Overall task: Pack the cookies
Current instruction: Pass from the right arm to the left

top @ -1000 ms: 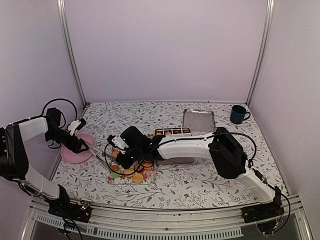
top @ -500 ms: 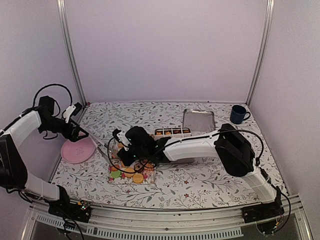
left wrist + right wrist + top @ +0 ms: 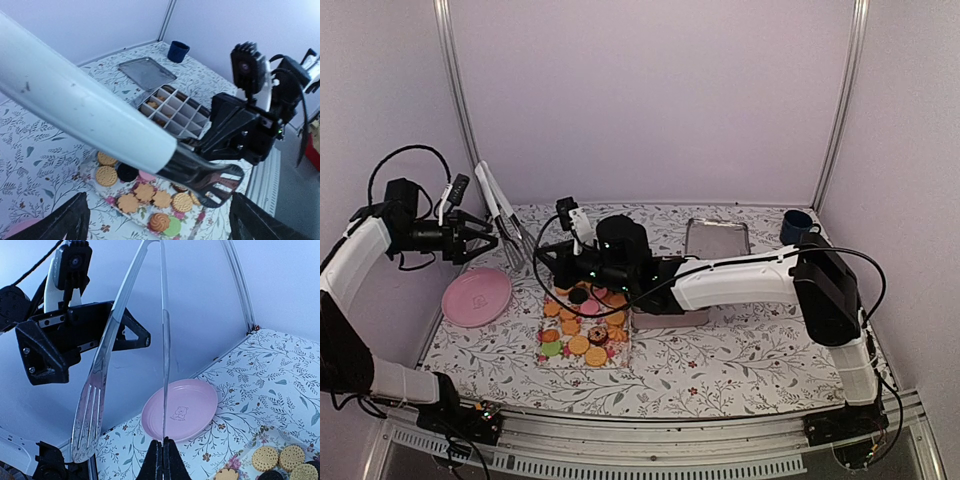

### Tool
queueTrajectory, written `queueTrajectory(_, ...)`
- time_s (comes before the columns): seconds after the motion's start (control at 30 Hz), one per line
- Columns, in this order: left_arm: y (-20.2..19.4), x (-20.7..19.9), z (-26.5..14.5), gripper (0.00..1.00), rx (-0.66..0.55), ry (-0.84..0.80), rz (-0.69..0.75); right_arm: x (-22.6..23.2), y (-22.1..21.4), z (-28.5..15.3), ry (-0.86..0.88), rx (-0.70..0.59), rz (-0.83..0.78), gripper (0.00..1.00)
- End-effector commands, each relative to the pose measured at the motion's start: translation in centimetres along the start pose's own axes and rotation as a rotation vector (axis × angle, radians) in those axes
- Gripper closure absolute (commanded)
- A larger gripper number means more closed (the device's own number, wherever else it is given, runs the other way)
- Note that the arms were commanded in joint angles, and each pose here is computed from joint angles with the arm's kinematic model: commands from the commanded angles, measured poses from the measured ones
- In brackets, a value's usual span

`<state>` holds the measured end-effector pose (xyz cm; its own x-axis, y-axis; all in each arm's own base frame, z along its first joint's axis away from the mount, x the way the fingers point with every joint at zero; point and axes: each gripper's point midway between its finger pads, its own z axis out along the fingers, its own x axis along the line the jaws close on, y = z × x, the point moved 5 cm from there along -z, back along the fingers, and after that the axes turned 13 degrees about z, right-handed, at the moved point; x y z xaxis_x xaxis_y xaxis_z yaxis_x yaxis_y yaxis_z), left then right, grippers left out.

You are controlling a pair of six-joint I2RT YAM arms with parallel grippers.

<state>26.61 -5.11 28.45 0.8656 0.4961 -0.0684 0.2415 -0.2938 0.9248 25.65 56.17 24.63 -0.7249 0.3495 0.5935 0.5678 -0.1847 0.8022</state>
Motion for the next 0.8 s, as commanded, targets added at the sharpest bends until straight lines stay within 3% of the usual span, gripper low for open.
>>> queueTrajectory(0.0,3.2,-3.5,-0.5,0.05,-0.193,-0.204,-0.022,1.8,3.6,-1.0,0.113,-0.132,0.041,1.00)
queueTrajectory(0.17,4.1,-4.7,-0.2,0.13,-0.286,-0.339,-0.079,2.1,3.9,-1.1,0.159,-0.165,0.044,1.00)
queueTrajectory(0.3,4.3,-4.7,0.0,0.28,-0.320,-0.424,-0.175,2.4,4.1,-1.3,0.175,-0.181,0.039,1.00)
queueTrajectory(0.4,4.0,-5.1,0.1,0.40,-0.289,-0.487,-0.238,2.3,4.1,-1.4,0.181,-0.187,0.036,1.00)
queueTrajectory(0.47,4.4,-7.0,-0.6,0.43,-0.291,-0.437,-0.054,2.4,4.1,-1.4,0.192,-0.190,0.035,1.00)
queueTrajectory(0.57,3.2,-7.3,0.6,0.46,-0.249,-0.499,-0.174,2.5,4.0,-1.4,0.205,-0.188,0.033,1.00)
queueTrajectory(0.77,3.1,-6.8,1.1,0.57,-0.242,-0.502,-0.227,2.5,3.7,-1.5,0.224,-0.187,0.040,1.00)
